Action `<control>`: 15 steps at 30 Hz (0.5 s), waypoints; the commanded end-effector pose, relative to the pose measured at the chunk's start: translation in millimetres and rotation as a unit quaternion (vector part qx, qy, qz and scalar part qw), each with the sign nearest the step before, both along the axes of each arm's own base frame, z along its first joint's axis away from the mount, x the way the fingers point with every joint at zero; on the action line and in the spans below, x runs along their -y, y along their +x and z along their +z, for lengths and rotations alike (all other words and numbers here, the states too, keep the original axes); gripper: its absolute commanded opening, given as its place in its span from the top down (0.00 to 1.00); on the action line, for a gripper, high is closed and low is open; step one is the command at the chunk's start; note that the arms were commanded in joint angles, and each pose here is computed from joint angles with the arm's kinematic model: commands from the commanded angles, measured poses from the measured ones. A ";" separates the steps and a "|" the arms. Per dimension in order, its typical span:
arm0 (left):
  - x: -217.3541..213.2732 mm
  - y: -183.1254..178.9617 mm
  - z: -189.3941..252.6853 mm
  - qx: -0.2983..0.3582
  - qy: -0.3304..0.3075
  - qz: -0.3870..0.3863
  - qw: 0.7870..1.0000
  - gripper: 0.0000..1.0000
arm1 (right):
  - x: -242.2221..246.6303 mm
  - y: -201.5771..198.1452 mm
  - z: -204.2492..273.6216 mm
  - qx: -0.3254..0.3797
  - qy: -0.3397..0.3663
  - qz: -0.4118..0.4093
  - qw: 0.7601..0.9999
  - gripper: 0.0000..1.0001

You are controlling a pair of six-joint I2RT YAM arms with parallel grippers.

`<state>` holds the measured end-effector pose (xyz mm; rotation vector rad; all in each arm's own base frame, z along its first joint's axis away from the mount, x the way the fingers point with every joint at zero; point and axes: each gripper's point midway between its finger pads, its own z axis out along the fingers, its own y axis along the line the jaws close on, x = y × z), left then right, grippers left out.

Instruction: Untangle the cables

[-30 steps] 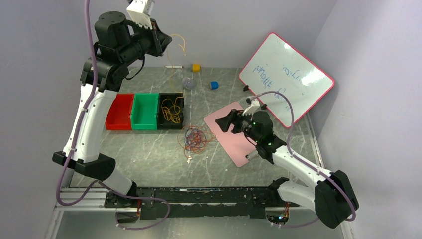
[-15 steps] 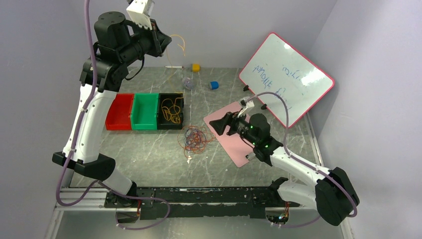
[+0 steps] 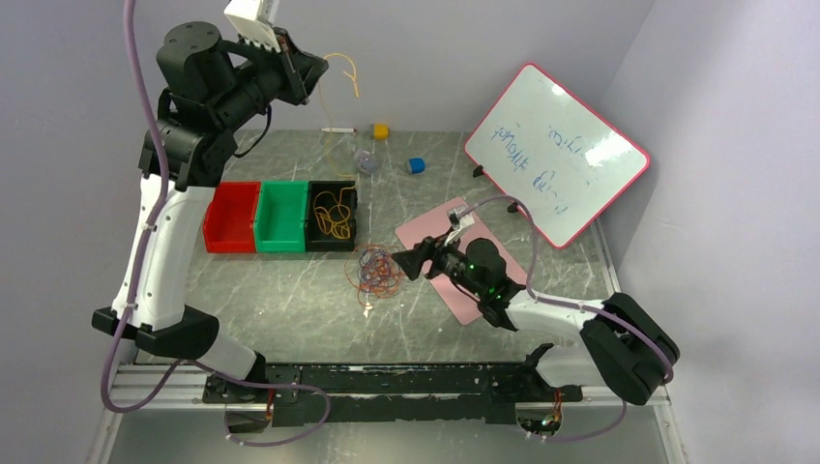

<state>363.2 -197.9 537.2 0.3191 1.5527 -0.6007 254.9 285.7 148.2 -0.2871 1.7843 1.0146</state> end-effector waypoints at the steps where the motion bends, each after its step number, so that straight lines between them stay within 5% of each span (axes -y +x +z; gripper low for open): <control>1: 6.5 -21.5 39.7 0.052 -0.035 -0.036 0.997 0.93 | -5.6 12.2 32.0 0.054 0.057 -0.019 0.997 0.21; 15: 9.7 -47.7 81.6 0.108 -0.078 -0.074 0.988 0.93 | -47.7 37.5 32.1 0.068 0.069 0.023 0.995 0.22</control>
